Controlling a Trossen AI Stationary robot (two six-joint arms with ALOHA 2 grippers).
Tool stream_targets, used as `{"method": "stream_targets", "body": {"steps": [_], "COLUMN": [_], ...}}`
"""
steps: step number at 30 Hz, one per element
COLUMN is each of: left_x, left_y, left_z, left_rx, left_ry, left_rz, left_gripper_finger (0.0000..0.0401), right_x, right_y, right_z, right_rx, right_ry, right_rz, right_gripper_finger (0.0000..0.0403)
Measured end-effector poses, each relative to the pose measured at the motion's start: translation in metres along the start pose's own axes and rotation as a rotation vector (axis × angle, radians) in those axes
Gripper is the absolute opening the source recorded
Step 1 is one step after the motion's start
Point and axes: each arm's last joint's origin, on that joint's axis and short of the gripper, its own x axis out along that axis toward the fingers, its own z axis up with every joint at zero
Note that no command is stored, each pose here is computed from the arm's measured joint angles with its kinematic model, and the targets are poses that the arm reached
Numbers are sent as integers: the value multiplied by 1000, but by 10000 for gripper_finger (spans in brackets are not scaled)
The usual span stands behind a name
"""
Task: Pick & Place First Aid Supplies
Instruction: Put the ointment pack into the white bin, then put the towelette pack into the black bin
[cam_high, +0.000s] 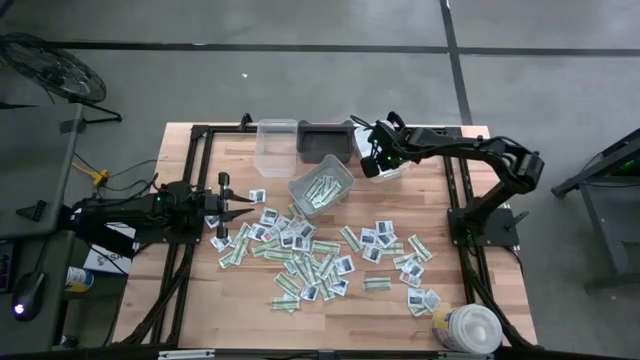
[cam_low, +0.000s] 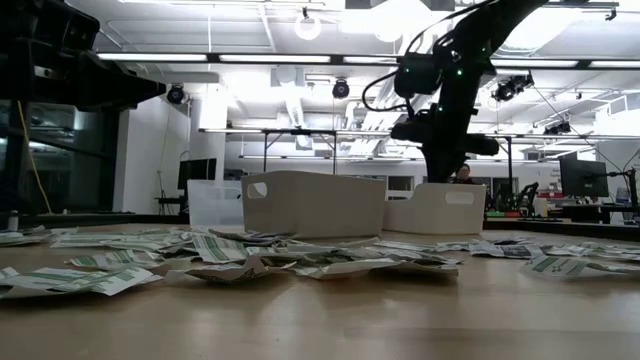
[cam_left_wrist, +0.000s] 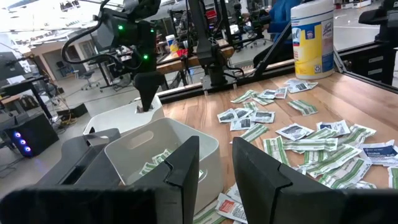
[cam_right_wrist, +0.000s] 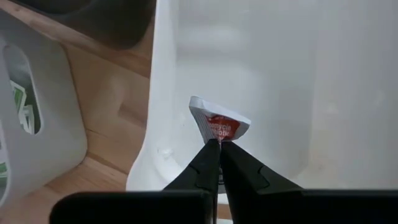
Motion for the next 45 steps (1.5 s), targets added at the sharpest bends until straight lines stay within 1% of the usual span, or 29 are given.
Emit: {"method": "stream_targets", "body": {"steps": [3,9,12,15,20,22,26,31,34,38,41,45], "left_x": [0,0,0,0,0,0,0,0,0,0,0,0], "left_y": [0,0,0,0,0,0,0,0,0,0,0,0], "left_z": [0,0,0,0,0,0,0,0,0,0,0,0], "left_rx": [0,0,0,0,0,0,0,0,0,0,0,0], "left_ry": [0,0,0,0,1,0,0,0,0,1,1,0], "left_rz": [0,0,0,0,0,0,0,0,0,0,0,0], "left_gripper_finger": [96,96,96,96,96,96,96,96,96,96,96,96], "right_x": [0,0,0,-7,-33,-44,-63,-74,-78,-76,-65,-50], "right_y": [0,0,0,1,3,5,12,25,33,38,37,35], "right_z": [0,0,-1,-4,-18,-26,-47,-75,-90,-108,-127,-150], "right_rx": [-1,2,4,-7,-58,-128,-347,-606,-741,-829,-889,-976], "right_ry": [0,3,11,22,25,34,57,108,127,152,196,183], "right_rz": [-1,3,0,17,40,45,66,76,80,95,114,153], "right_gripper_finger": [35,98,122,138,147,146,146,145,145,146,143,143]}}
